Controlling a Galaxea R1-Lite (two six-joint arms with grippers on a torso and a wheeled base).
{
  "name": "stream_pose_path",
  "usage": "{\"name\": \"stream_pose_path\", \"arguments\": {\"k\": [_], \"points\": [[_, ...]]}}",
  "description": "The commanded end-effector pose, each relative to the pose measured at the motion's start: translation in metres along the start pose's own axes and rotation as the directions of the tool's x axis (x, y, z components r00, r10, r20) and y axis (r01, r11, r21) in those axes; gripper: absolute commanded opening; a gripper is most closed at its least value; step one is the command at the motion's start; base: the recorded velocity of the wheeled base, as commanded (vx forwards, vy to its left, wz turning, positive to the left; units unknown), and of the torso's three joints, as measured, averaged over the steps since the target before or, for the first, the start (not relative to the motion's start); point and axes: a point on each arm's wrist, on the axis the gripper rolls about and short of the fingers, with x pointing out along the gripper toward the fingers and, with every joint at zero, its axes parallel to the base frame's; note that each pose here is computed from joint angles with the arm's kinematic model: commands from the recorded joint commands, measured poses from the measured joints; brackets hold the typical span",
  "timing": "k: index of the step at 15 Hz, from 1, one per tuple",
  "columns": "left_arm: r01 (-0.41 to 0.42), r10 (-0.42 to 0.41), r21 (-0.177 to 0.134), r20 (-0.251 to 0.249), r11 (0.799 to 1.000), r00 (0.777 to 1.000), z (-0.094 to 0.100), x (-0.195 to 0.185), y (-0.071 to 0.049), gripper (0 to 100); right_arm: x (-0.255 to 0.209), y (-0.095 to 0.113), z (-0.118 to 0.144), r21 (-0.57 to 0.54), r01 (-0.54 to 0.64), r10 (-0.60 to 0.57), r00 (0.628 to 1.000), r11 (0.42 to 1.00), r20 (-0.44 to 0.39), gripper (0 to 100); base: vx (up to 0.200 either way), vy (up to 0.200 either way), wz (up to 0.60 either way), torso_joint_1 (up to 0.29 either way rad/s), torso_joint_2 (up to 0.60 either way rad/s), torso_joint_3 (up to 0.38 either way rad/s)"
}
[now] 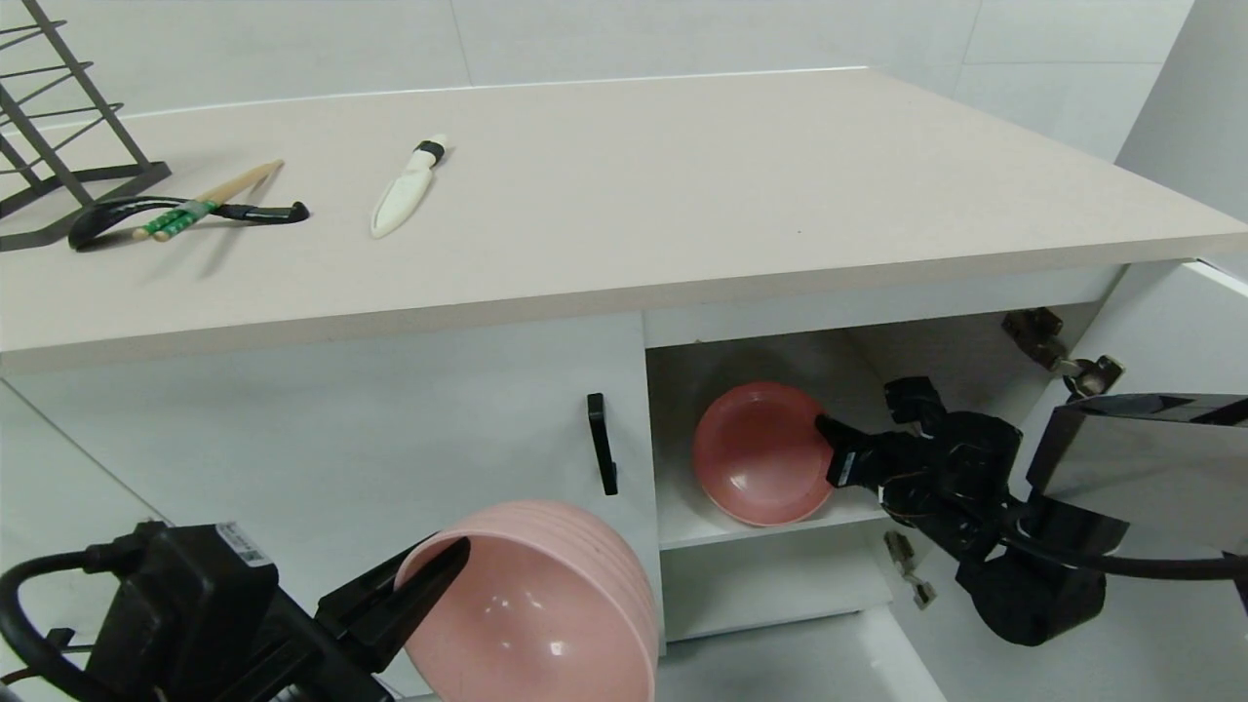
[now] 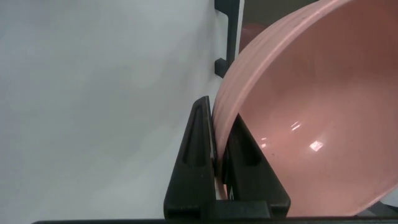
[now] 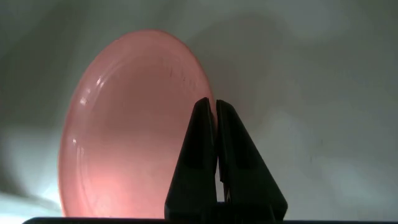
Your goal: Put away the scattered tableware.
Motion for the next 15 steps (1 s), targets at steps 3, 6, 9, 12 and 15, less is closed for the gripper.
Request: {"name": "stream_pose_path", "arguments": {"k": [3,6,9,12,15], "points": [[0.002,-0.002,0.000,-0.003,1.000,1.000,0.000,0.000,0.000,0,0.008,-0.007,-0.016,0.003,0.020,-0.020,1.000,1.000,-0.020,0,0.000,0.000,0.00,0.000,0.00,0.000],[0.002,-0.002,0.000,-0.004,1.000,1.000,-0.001,0.001,0.000,0,0.009,-0.008,-0.016,0.002,0.020,-0.020,1.000,1.000,-0.017,0,0.000,0.000,0.00,0.000,0.00,0.000],[0.002,-0.002,0.001,-0.012,1.000,1.000,-0.002,0.002,-0.001,0,0.012,-0.008,-0.018,0.002,0.021,-0.021,1.000,1.000,-0.014,100,0.000,0.000,0.00,0.000,0.00,0.000],[0.004,-0.004,-0.002,-0.018,1.000,1.000,-0.003,0.003,-0.001,0,0.007,-0.009,-0.005,-0.004,0.046,-0.046,0.999,0.999,0.010,100,0.000,0.000,0.00,0.000,0.00,0.000],[0.003,-0.003,0.006,0.000,1.000,1.000,-0.001,0.005,-0.001,0,-0.051,0.014,0.036,-0.016,0.048,-0.048,0.999,0.999,0.004,100,0.000,0.000,0.00,0.000,0.00,0.000]]}}
